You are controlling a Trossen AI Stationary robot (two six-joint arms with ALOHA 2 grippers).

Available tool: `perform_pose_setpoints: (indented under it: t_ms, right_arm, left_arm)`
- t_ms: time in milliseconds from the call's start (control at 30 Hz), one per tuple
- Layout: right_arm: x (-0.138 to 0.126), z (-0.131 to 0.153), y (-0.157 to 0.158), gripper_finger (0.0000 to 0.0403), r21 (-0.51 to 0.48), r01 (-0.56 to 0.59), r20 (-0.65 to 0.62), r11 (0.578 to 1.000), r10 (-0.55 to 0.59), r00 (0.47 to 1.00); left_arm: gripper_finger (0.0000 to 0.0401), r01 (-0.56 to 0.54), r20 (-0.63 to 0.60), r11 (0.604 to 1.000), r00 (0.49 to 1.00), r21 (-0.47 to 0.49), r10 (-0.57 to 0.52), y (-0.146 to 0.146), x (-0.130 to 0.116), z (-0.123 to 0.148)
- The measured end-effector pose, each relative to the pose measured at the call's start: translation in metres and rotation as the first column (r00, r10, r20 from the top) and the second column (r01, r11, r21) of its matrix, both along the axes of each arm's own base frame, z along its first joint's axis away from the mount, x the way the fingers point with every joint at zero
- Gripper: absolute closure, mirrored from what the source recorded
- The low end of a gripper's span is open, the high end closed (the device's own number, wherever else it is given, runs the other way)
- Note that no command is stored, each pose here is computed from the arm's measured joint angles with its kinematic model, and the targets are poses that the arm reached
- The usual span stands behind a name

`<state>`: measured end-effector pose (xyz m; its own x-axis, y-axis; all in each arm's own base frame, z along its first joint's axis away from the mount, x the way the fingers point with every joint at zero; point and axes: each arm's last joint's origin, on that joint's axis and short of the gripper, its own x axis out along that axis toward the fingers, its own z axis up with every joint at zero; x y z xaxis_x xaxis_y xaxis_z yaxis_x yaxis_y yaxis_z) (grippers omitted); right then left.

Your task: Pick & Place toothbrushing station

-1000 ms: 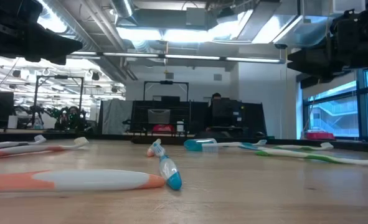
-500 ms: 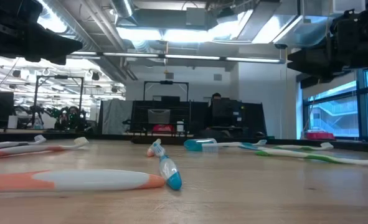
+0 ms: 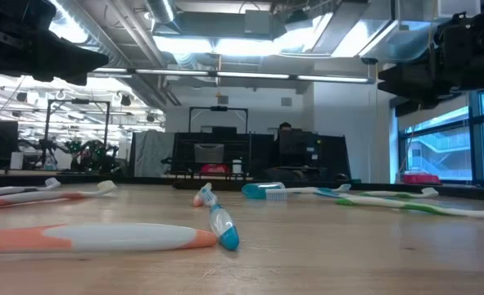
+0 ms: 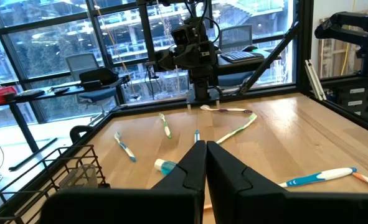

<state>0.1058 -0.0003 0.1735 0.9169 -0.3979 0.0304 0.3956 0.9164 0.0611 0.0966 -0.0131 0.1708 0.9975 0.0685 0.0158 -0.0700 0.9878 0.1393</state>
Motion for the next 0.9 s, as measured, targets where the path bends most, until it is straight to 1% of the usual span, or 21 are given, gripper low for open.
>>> perform_pose_setpoints:
  t_ms: [667,800,900]
  right_arm:
    - [0.0,0.0,0.0,0.0179,0.0,0.0,0.0,1.0,0.0,1.0]
    - [-0.0001,0.0017,0.0,0.0179,0.005,-0.001,0.02,1.0,0.001,1.0]
    - [0.0001,0.0024,0.0005,0.0179,0.007,-0.019,0.028,1.0,0.019,0.999]
  left_arm:
    - [0.0395,0.0,-0.001,1.0,1.0,0.0,0.0,0.0,0.0,-0.0001]
    - [0.0395,0.0,0.0,1.0,1.0,0.001,0.0,0.0,0.0,-0.0001]
    - [0.0395,-0.014,-0.004,0.999,1.0,0.047,0.014,0.0004,0.0,-0.0001]
